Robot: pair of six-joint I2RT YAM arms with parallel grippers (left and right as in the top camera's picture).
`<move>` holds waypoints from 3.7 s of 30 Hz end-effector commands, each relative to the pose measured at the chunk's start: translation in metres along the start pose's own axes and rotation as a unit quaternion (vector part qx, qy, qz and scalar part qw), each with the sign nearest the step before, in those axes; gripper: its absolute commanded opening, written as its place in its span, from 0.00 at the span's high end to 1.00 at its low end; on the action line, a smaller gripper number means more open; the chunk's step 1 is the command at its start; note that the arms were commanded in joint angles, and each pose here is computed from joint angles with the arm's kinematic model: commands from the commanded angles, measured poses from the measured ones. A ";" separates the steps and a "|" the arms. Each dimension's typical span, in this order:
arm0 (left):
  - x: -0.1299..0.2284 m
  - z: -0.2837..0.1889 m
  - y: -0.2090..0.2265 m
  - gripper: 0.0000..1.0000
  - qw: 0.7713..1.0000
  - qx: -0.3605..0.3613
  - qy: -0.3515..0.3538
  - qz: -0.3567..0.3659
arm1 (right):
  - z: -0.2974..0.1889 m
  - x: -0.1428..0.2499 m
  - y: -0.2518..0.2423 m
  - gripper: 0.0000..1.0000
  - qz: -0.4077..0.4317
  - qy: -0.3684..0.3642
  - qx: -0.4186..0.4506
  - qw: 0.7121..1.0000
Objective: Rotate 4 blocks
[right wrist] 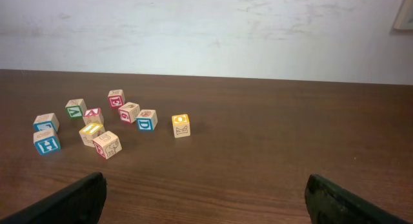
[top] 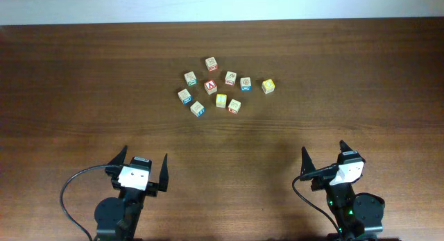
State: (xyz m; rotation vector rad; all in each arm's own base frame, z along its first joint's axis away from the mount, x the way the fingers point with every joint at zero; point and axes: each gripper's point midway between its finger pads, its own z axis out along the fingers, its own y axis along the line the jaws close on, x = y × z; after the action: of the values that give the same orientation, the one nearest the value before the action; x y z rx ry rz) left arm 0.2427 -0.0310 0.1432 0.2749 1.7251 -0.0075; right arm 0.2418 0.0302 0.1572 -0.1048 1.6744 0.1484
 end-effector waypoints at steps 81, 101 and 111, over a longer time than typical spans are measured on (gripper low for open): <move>-0.059 0.180 0.055 0.01 0.864 -0.069 0.464 -0.180 | 0.173 0.100 0.091 0.90 0.136 0.724 -0.038 0.675; -0.059 0.180 0.055 0.01 0.864 -0.069 0.464 -0.180 | 0.081 0.133 0.086 0.90 0.066 0.623 0.039 0.778; -0.059 0.180 0.055 0.01 0.865 -0.069 0.464 -0.179 | 0.092 0.115 0.092 0.46 0.064 0.630 0.032 0.773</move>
State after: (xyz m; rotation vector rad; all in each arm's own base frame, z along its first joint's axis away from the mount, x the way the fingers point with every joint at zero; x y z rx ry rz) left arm 0.4335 -0.0171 0.1743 -0.1958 2.7171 -0.0317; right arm 0.2853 0.1283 0.0157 -0.0182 3.0934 0.0879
